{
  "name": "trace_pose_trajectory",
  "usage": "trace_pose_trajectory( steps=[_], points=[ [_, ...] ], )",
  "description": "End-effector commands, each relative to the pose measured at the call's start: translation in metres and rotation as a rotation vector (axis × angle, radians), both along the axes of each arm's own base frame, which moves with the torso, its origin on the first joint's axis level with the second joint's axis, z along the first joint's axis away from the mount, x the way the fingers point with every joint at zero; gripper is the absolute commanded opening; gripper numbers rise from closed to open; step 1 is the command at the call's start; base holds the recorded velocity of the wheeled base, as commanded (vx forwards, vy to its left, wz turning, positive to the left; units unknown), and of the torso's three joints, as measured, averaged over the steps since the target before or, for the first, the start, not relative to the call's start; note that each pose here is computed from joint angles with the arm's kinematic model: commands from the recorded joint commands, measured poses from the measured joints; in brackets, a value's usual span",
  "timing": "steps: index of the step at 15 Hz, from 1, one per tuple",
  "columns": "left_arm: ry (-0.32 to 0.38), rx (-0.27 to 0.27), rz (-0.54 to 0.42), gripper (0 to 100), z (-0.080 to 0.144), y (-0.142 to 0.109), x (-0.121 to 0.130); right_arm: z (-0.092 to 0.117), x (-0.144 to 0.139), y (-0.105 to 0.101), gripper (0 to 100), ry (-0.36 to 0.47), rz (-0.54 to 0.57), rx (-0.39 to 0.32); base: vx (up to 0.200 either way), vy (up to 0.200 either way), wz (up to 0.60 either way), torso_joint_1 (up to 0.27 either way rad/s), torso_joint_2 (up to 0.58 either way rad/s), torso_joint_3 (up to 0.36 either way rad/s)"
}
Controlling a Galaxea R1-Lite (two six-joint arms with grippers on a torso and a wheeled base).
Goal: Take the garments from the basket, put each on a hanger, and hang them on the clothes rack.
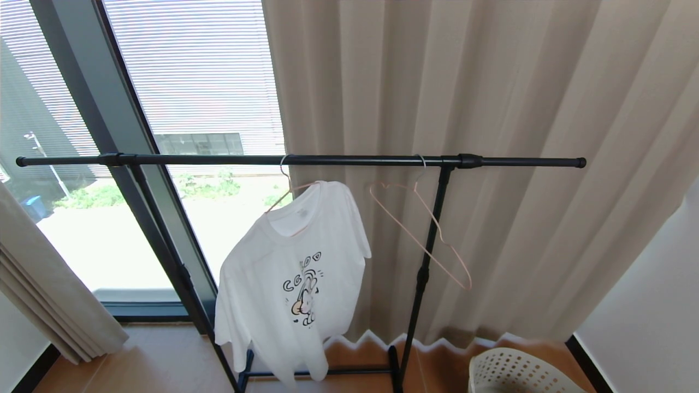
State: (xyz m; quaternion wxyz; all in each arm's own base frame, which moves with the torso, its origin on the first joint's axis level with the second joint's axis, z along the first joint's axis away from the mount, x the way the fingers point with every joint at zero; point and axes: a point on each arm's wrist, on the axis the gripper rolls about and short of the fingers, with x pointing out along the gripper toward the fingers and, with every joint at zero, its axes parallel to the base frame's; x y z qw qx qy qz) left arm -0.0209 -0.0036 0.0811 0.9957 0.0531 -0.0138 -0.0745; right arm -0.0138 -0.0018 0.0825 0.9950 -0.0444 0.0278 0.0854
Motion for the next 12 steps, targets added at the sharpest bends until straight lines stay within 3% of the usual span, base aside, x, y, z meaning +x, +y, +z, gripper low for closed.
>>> trace_pose_trajectory(
  steps=[1, 3, 6, 12],
  points=[
    [-0.029, 0.001, 0.0, 100, -0.0006, 0.0, -0.0023, 0.0, -0.0009, 0.0005, 100, -0.011, -0.038, 0.002, 0.0, 0.0, 0.0, 0.0, 0.0, 0.0],
    [-0.029, -0.005, 0.003, 100, -0.0006, 0.0, -0.0023, -0.0001, -0.0012, 0.0011, 100, -0.014, -0.084, 0.002, 0.0, 0.0, 0.0, 0.0, 0.0, 0.0],
    [-0.029, -0.005, 0.0, 100, -0.0006, 0.0, -0.0023, -0.0018, -0.0091, 0.002, 100, -0.11, -0.155, 0.028, 0.0, 0.0, 0.0, 0.0, 0.0, 0.0],
    [-0.023, -0.053, -0.002, 100, -0.0004, 0.0, -0.0023, -0.0018, -0.0088, 0.0019, 100, -0.103, -0.158, 0.055, 0.0, 0.0, 0.0, 0.0, 0.0, 0.0]
  ],
)
